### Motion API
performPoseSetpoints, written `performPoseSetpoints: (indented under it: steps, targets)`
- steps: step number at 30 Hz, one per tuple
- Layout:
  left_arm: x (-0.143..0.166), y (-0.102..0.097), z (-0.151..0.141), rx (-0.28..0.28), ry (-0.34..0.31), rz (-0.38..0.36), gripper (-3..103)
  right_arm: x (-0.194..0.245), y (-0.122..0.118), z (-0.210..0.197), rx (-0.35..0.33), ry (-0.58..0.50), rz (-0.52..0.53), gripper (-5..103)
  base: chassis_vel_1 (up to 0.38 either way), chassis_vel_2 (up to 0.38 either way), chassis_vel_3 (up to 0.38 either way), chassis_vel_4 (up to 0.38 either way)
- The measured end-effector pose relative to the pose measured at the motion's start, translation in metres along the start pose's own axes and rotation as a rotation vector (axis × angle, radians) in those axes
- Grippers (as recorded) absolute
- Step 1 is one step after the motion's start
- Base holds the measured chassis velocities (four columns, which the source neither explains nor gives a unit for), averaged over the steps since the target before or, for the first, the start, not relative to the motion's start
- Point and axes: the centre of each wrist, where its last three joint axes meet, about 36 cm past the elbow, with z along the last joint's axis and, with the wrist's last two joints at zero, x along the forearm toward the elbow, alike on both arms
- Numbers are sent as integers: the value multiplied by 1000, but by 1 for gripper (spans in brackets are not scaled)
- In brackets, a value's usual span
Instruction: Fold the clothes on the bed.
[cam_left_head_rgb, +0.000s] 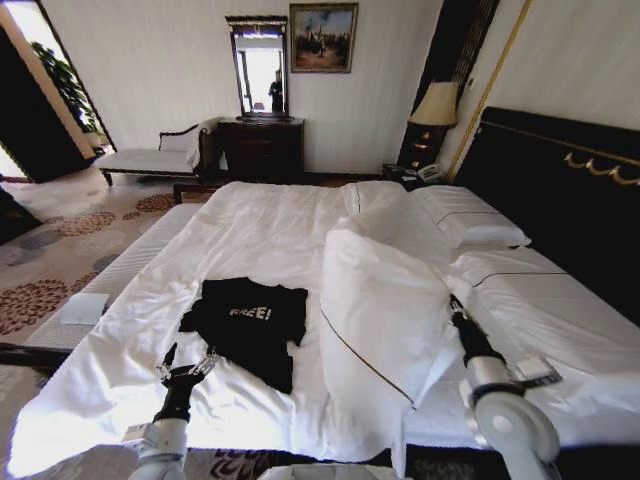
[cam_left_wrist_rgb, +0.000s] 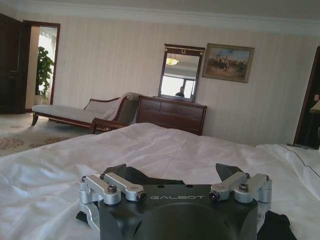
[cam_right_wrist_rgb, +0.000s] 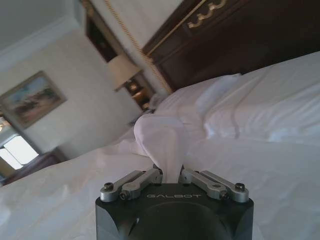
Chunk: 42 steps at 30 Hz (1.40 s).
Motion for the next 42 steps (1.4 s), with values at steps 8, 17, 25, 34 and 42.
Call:
performPoseSetpoints:
  steps: [8,17,25,34,42]
  targets:
    - [-11,9,3,34,-8,-10,100,32,14,-19,36,-65,302,2,0,0,0,0]
    - [-24,12,11,56,-7,-6,100,50,-9,-18,250,-267,507,2,0,0,0,0]
    - [-34,16,14,70,-22,-1,100,51,-25,-38,289,-404,664,2,0,0,0,0]
    - [-40,16,15,75,-45,-3,100,52,-94,4,333,-359,856,2,0,0,0,0]
    - [-39,12,17,83,-47,-5,100,55,-167,37,415,-313,951,2,0,0,0,0]
